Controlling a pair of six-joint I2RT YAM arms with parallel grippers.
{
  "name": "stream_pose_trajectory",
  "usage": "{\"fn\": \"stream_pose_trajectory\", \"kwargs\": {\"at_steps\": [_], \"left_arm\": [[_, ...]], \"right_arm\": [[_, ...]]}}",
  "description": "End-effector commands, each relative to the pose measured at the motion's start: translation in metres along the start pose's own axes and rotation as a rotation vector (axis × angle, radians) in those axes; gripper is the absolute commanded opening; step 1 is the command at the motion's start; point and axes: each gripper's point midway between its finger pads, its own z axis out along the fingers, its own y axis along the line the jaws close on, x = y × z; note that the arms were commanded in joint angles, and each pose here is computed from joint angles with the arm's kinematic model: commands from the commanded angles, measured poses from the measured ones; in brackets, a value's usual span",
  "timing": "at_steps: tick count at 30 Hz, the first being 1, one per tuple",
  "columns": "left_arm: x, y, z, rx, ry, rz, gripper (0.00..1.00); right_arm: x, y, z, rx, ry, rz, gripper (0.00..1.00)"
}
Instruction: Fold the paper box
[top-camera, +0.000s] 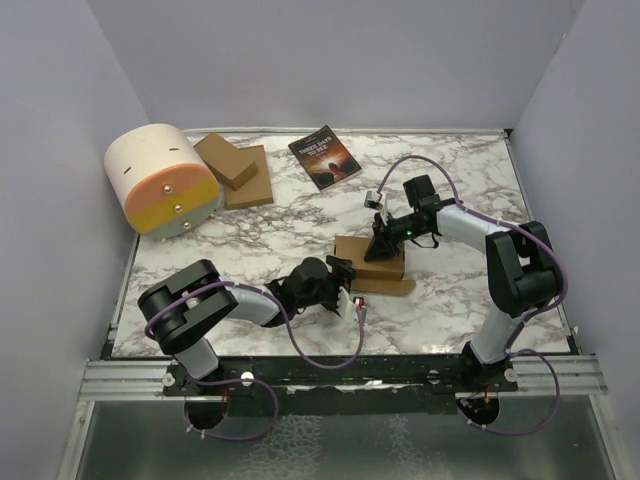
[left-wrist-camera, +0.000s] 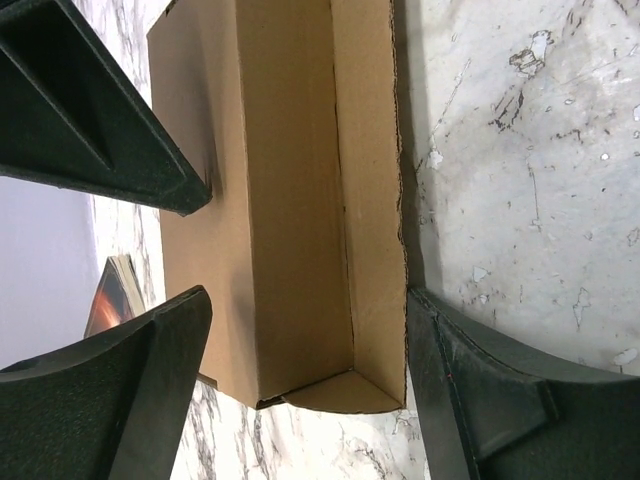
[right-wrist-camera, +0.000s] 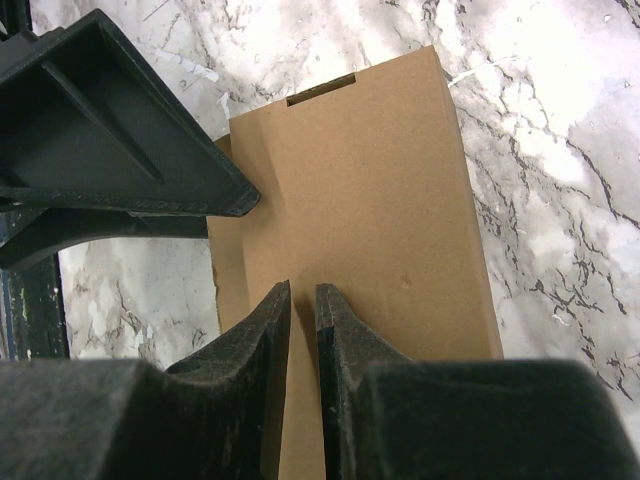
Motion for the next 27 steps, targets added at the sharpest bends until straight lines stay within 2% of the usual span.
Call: {"fn": "stream_pose_trajectory", "kwargs": {"at_steps": [1, 7, 12, 17, 23, 27], "left_arm": [[-0.001, 0.005, 0.004, -0.006, 0.012, -0.019, 0.73], [-0.002, 0.002, 0.004, 0.021, 0.009, -0.043, 0.61], [-0.002, 0.001, 0.005, 0.038, 0.001, -0.061, 0.57], [-0.001, -0.002, 0.006, 0.053, -0.002, -0.080, 0.56], [-0.001, -0.004, 0.007, 0.070, -0.007, -0.102, 0.56], [0.000, -0.004, 0.007, 0.070, -0.008, -0.126, 0.56]], "right_arm": [[0.026, -0.006, 0.010, 0.025, 0.088, 0.037, 0.18], [0.025, -0.006, 0.010, 0.025, 0.088, 0.037, 0.18], [0.020, -0.006, 0.008, 0.027, 0.081, 0.031, 0.19], [0.001, -0.002, 0.001, 0.034, 0.043, 0.009, 0.26], [-0.027, 0.002, -0.017, 0.072, -0.013, -0.046, 0.41], [-0.037, 0.002, -0.040, 0.099, -0.066, -0.053, 0.43]]}}
